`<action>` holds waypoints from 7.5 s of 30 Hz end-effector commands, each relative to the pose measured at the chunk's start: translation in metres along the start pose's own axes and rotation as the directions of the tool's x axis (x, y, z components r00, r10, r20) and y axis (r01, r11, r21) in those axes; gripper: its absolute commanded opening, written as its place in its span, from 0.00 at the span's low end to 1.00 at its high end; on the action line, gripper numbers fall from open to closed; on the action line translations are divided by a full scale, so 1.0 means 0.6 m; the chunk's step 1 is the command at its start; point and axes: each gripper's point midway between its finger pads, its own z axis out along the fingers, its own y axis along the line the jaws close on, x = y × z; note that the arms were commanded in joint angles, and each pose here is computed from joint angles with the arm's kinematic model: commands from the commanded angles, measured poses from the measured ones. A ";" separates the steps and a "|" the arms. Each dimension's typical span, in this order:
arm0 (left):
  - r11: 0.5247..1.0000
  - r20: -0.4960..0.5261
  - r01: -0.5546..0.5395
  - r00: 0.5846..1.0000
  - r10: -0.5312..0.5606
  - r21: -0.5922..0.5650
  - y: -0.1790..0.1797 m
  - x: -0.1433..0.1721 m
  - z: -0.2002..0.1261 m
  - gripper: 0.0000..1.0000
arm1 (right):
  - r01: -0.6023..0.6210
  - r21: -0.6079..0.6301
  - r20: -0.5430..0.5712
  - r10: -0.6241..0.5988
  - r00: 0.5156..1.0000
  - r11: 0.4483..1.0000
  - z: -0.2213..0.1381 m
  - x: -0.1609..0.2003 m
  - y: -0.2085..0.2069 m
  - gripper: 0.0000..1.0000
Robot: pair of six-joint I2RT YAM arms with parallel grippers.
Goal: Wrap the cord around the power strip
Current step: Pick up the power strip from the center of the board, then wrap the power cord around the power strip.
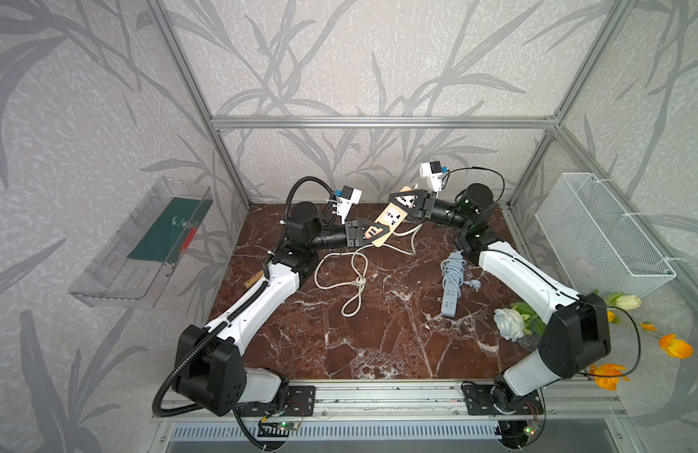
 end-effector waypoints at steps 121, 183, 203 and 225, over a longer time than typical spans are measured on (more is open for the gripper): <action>0.118 -0.256 -0.461 0.668 0.699 -0.880 0.058 -0.172 -0.262 0.00 | 0.881 0.445 -0.681 -0.578 0.450 0.161 -0.036 0.227 -0.318 0.00; 0.603 0.244 -0.740 0.551 0.798 -0.300 -0.248 -0.139 -0.082 0.00 | 0.642 0.527 -0.196 -0.656 0.729 0.557 0.084 0.117 -0.367 0.52; 0.179 -0.096 -0.369 0.618 0.781 -0.912 -0.067 -0.230 -0.293 0.00 | 0.887 0.443 -0.663 -0.617 0.424 0.134 -0.037 0.234 -0.359 0.01; 0.722 -0.487 -0.519 0.825 0.285 -0.456 0.076 0.154 -0.147 0.00 | 0.893 0.295 -0.542 -0.829 -0.137 -0.341 0.065 -0.070 -0.034 0.00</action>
